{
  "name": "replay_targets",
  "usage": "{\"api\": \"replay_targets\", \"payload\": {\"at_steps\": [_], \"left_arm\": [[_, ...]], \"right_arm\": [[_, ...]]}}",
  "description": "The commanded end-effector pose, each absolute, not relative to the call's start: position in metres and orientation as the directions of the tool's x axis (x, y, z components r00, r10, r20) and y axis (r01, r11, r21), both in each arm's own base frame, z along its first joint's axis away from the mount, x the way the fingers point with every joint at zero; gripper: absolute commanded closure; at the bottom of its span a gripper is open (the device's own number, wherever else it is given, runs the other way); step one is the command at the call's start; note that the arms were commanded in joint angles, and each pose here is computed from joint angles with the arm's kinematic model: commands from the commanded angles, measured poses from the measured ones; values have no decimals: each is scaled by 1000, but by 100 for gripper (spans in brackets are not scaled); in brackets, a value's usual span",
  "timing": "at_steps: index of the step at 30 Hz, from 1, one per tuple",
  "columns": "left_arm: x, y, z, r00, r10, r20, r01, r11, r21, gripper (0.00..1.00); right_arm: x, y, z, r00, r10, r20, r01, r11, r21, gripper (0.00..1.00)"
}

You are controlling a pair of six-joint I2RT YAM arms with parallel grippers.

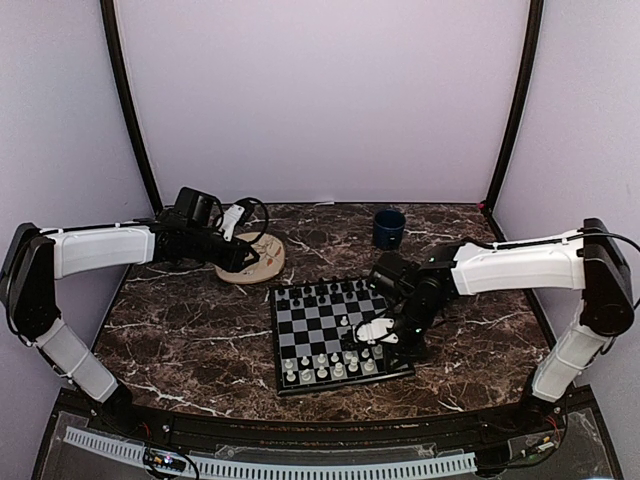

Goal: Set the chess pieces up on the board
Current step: Place the knight at g2.

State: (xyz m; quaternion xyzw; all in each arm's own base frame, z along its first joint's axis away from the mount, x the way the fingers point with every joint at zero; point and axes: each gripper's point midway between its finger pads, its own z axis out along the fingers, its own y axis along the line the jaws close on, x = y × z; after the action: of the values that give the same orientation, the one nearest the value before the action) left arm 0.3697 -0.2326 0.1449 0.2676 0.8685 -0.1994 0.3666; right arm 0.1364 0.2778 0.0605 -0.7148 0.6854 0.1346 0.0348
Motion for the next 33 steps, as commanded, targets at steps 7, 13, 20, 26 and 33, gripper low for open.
{"api": "replay_targets", "payload": {"at_steps": [7, 13, 20, 26, 33], "left_arm": [[370, -236, 162, -559, 315, -767, 630, 763, -145, 65], [370, -237, 162, -559, 315, -767, 632, 761, -148, 65], [370, -238, 162, -561, 315, -765, 633, 759, -152, 65], [369, -238, 161, -563, 316, -764, 633, 758, -153, 65], [369, -238, 162, -562, 314, -765, 635, 756, -156, 65]], "right_arm": [[146, 286, 48, 23, -971, -237, -994, -47, 96, 81], [149, 285, 40, 18, -975, -223, -995, -38, 88, 80], [150, 284, 37, 13, -977, -214, -996, -31, 82, 75], [150, 284, 40, 14, -976, -218, -996, -32, 81, 70], [152, 288, 68, 39, -968, -249, -997, -54, 53, 68]]}}
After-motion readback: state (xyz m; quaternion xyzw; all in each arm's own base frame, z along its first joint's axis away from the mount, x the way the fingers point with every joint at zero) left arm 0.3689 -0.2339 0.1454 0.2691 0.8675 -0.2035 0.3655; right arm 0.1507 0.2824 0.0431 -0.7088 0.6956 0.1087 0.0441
